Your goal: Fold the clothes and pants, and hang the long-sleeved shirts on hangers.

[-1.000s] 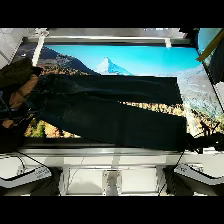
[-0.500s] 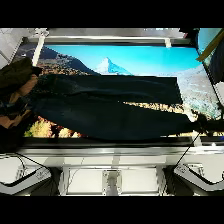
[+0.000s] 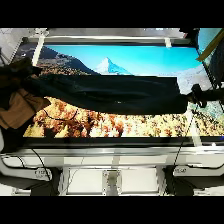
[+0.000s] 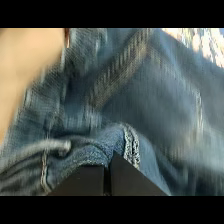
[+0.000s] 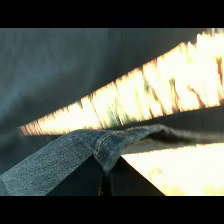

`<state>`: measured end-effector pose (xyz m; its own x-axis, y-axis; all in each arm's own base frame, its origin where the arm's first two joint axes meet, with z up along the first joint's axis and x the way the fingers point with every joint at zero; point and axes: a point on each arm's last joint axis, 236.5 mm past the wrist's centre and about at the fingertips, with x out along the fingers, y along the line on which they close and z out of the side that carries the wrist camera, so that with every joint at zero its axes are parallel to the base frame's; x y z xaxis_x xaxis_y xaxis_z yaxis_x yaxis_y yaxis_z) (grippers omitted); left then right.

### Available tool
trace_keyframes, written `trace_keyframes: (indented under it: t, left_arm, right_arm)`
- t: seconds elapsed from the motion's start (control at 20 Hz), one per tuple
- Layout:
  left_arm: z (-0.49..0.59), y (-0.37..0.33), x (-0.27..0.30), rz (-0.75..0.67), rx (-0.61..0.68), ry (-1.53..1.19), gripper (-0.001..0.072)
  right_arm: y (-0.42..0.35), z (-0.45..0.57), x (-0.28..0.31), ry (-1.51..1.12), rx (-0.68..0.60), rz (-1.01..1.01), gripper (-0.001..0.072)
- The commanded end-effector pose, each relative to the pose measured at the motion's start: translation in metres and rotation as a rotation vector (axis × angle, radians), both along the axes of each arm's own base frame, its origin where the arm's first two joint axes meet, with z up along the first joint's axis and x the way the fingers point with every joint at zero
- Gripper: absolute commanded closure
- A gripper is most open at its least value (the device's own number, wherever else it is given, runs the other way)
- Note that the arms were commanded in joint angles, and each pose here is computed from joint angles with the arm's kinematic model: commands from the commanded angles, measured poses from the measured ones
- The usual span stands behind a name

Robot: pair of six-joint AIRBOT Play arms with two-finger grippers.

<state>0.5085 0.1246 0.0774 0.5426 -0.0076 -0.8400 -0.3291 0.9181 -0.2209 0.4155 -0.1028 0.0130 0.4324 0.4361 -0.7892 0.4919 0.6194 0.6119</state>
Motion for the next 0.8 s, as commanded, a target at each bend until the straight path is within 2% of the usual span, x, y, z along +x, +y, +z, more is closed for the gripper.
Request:
trace_keyframes:
  t: [0.0,0.25,0.4,0.45,0.5,0.55,0.6,0.75]
  left_arm:
    - [-0.012,0.013,0.061,0.097,0.061,-0.021,0.0665]
    - [-0.041,0.006,0.118,0.127,0.014,-0.146,0.0664]
    - [-0.047,-0.019,0.150,0.089,0.025,-0.250,0.0662]
    - [-0.049,-0.027,0.158,0.079,0.027,-0.279,0.0659]
    - [-0.050,-0.033,0.163,0.070,0.029,-0.301,0.0592]
    - [-0.049,-0.037,0.167,0.065,0.030,-0.316,0.0250]
    - [-0.046,-0.037,0.168,0.072,0.026,-0.331,0.0024]
    - [-0.015,-0.029,0.164,0.132,-0.014,-0.373,0.0030]
  right_arm:
    - [-0.030,-0.015,0.062,-0.032,-0.002,-0.174,0.0683]
    - [-0.073,-0.025,0.116,-0.180,-0.052,-0.356,0.0682]
    - [-0.074,-0.032,0.137,-0.243,-0.120,-0.363,0.0675]
    - [-0.070,-0.032,0.143,-0.268,-0.156,-0.330,0.0540]
    - [-0.067,-0.033,0.146,-0.281,-0.176,-0.309,0.0269]
    - [-0.065,-0.033,0.147,-0.285,-0.181,-0.301,0.0180]
    - [-0.067,-0.032,0.146,-0.285,-0.188,-0.301,0.0180]
    - [-0.079,-0.033,0.133,-0.249,-0.218,-0.263,0.0180]
